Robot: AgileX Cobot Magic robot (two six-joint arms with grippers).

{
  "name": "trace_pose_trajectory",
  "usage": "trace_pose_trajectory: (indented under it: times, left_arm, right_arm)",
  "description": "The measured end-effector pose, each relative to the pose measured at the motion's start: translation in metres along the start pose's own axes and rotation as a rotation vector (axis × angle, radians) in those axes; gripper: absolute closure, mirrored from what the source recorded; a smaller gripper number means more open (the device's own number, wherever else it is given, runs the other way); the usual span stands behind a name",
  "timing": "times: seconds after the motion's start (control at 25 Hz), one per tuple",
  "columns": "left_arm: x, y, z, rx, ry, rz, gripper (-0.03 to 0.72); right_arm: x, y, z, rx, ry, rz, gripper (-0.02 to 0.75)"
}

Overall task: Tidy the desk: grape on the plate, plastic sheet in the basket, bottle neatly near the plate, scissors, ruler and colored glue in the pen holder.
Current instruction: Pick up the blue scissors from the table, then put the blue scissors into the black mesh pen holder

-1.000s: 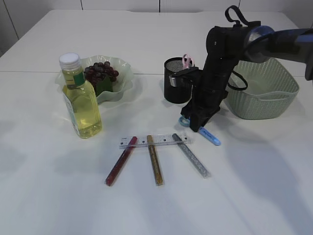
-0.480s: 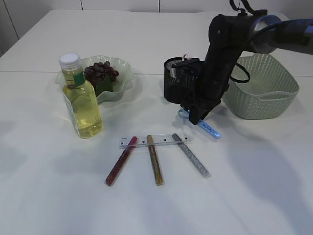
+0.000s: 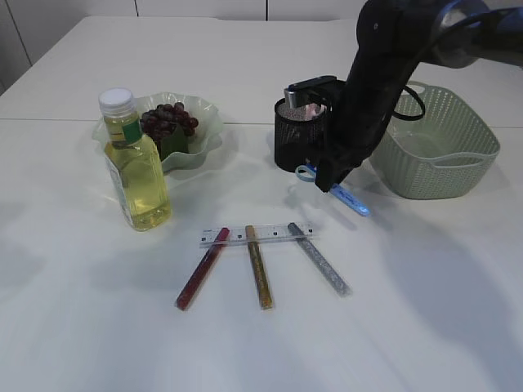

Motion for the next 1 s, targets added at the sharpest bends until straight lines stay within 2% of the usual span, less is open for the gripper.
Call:
trace_pose_trajectory:
  times: [0.44, 0.56, 0.88, 1.0]
  left_arm:
    - [0.000, 0.000, 0.000, 0.000, 0.002, 0.001, 0.309]
    - [0.000, 0.000, 0.000, 0.000, 0.002, 0.001, 0.309]
    - [0.000, 0.001, -0.003, 0.000, 0.020, 0.006, 0.309]
    - [0.000, 0.001, -0.004, 0.000, 0.030, 0.009, 0.309]
  right_arm:
    - [-0.044, 0.012, 0.014, -0.037, -0.134, 0.022, 0.535]
    - [-0.059, 0.015, 0.020, -0.045, -0.203, 0.021, 0.535]
    - [-0.088, -0.003, 0.037, -0.017, -0.399, -0.039, 0.535]
    - [-0.094, -0.013, 0.045, 0.008, -0.479, -0.090, 0.535]
Point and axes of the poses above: a point on each arm's last joint axis where the gripper is mounted, x pointing out along that axis toward the gripper, y along the wrist's bending axis when the last joint is at zero, z = x × y, the point moved 5 cm from there along x, pointing out along that axis toward the gripper, and after that the axes turned 12 degrees about -x, right-handed, at the moved point
